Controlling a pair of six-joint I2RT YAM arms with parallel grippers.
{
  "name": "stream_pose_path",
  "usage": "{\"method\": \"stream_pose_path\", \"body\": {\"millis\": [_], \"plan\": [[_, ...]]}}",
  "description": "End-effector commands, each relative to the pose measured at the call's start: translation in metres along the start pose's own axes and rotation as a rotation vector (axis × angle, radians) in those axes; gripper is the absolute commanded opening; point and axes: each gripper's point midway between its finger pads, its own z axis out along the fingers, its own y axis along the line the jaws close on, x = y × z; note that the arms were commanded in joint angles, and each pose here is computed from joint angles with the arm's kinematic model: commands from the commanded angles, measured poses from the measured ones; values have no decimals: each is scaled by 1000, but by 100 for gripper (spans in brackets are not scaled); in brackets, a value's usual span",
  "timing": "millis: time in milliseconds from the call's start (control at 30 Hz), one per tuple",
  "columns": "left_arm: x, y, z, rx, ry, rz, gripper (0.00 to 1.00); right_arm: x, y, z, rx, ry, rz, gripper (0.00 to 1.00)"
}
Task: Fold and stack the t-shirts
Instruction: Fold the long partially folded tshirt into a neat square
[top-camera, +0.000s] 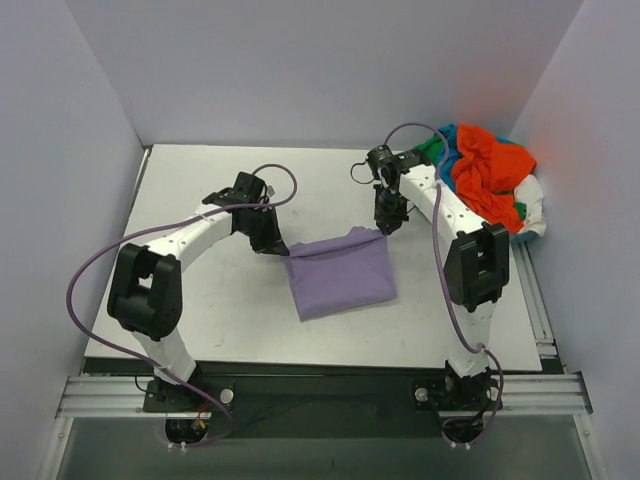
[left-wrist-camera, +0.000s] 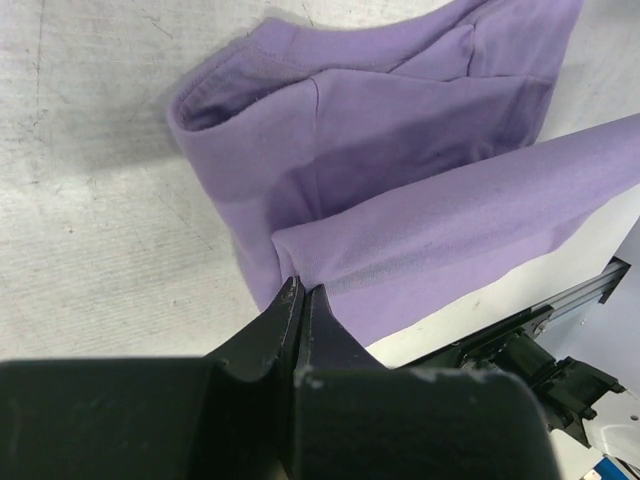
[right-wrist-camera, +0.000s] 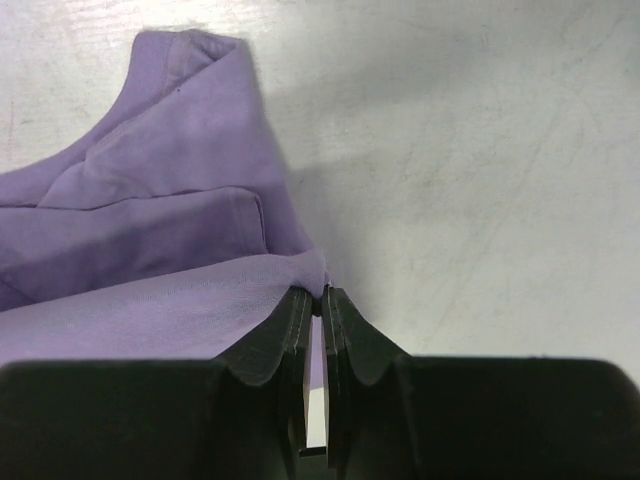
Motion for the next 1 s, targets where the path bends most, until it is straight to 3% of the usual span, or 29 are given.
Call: {"method": "stream_pose_path", "body": {"millis": [0,667,700,733,800,967], "plan": [[-23,8,0,-40,-57,9,0,-10,-19,-1,60,1,-17,0],[-32,35,8,-108,-49,-59,0,-21,-6,31,22,65,-24,0],[-33,35,8,-109,-51,-65,11,-20,-4,32,14,72,-24,4],[-34,36,7,-111,-56,-63,24,-20,-3,31,6,70,-23,25],[-36,37,5,-121,-71,-62,53,-21,-1,28,-8,68,-27,52],[-39,30,-5,-93,-111,-33,65,-28,-4,9,-31,18,-44,67]]}}
